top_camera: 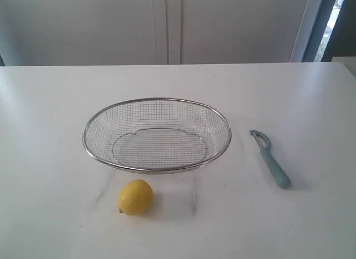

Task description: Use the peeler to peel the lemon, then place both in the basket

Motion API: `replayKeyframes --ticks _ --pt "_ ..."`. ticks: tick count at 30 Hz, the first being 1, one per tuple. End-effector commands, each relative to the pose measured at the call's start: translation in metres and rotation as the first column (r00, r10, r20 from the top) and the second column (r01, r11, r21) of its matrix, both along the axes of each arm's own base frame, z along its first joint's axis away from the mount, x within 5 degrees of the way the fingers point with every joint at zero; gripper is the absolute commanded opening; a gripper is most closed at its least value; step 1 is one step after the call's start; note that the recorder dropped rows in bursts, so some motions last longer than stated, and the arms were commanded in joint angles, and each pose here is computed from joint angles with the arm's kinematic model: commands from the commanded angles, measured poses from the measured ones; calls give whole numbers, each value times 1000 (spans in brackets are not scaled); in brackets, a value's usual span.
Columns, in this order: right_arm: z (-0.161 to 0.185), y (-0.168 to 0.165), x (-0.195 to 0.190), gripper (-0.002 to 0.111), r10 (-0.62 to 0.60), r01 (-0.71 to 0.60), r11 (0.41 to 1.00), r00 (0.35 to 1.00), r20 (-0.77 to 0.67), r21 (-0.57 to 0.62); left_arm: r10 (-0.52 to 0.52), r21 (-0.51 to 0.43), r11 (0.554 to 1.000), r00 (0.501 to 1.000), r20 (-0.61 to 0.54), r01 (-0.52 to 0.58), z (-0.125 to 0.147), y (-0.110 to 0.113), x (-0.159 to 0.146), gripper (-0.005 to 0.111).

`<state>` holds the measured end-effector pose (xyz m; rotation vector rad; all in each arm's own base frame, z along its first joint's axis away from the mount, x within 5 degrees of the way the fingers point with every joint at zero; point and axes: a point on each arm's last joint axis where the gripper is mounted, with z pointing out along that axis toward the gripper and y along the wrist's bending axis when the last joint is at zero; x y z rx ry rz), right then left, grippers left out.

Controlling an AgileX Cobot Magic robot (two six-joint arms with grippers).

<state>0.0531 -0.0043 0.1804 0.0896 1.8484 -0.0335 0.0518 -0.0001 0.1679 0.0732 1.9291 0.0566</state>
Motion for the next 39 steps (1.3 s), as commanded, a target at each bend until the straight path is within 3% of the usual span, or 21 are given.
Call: replayKeyframes --ticks 1,15,20,27,39 --pt "1 0 0 0 1 -1 1000 1000 16 0 2 -8 1000 1000 -3 -2 -2 0 0 1" --pt "2 0 0 0 2 -2 1000 1000 22 -3 2 -8 1000 1000 -3 -2 -2 0 0 1" --pt "16 0 3 0 9 -6 1000 983 184 -13 2 -8 1000 1000 -3 -2 -2 0 0 1" --pt "46 2 1 0 27 -10 999 869 494 -38 2 -8 1000 1000 -3 -2 -2 0 0 1" --pt "48 2 0 0 28 -10 999 859 511 -39 2 -8 1000 1000 -3 -2 -2 0 0 1"
